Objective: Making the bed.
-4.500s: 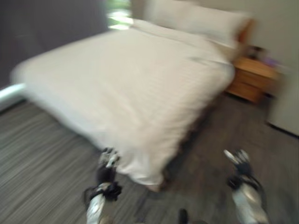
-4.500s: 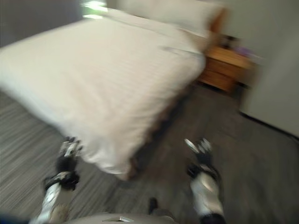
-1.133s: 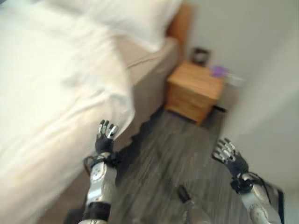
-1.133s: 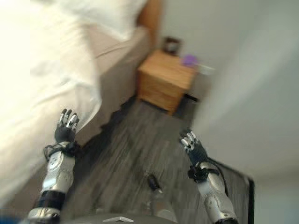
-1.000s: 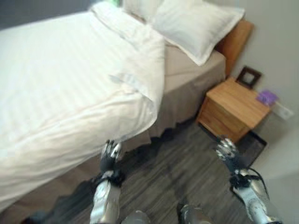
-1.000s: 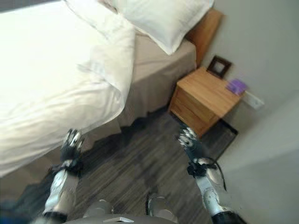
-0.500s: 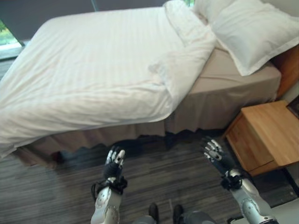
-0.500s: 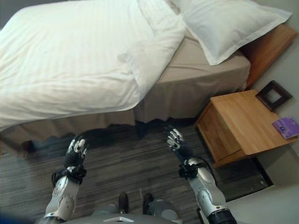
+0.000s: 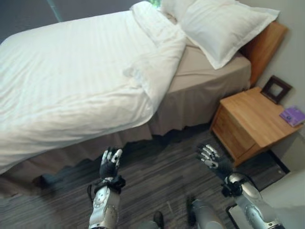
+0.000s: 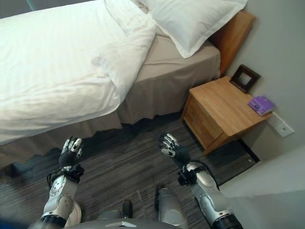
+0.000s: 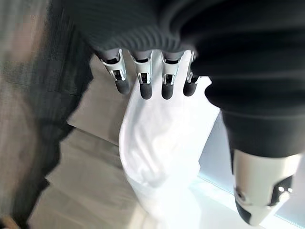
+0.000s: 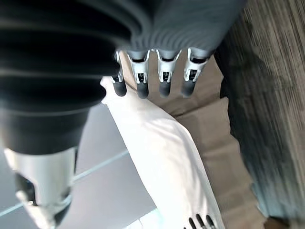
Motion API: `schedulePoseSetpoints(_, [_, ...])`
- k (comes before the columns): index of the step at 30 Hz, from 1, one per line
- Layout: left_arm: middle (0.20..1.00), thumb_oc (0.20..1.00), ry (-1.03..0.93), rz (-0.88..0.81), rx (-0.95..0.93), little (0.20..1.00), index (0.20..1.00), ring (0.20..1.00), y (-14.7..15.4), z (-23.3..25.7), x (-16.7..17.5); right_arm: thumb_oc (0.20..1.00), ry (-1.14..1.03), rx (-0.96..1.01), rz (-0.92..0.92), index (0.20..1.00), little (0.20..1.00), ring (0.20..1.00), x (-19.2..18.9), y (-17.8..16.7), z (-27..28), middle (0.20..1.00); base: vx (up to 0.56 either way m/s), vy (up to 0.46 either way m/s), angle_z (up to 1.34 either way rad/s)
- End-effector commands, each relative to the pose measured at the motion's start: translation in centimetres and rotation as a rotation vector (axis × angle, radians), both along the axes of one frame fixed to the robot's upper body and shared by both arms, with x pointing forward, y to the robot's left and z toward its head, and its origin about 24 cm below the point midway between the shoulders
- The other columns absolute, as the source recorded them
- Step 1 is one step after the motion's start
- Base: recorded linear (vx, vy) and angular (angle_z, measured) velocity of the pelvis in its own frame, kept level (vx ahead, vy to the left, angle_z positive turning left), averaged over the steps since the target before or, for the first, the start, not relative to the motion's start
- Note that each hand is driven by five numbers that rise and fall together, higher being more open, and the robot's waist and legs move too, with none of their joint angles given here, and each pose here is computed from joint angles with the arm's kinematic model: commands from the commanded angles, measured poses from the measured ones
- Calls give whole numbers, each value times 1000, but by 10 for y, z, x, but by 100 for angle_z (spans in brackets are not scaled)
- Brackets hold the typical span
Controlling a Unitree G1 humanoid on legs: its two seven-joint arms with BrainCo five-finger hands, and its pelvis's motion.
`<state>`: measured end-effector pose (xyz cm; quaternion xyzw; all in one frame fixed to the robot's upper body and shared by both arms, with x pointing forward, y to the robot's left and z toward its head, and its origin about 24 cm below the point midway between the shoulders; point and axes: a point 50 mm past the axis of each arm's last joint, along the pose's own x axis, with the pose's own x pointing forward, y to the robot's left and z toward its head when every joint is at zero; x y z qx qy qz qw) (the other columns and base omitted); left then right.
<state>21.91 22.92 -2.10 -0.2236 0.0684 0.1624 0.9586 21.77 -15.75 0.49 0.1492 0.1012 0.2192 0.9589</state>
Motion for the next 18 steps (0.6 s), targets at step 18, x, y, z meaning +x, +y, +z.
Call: schedulePoseSetpoints(18, [1000,1000,-168,-116,1,1000,1000,1000,-22,27,22,1000,-162,-62,10,1000,1000,1000,18,-3,27,1000,401,-223,15])
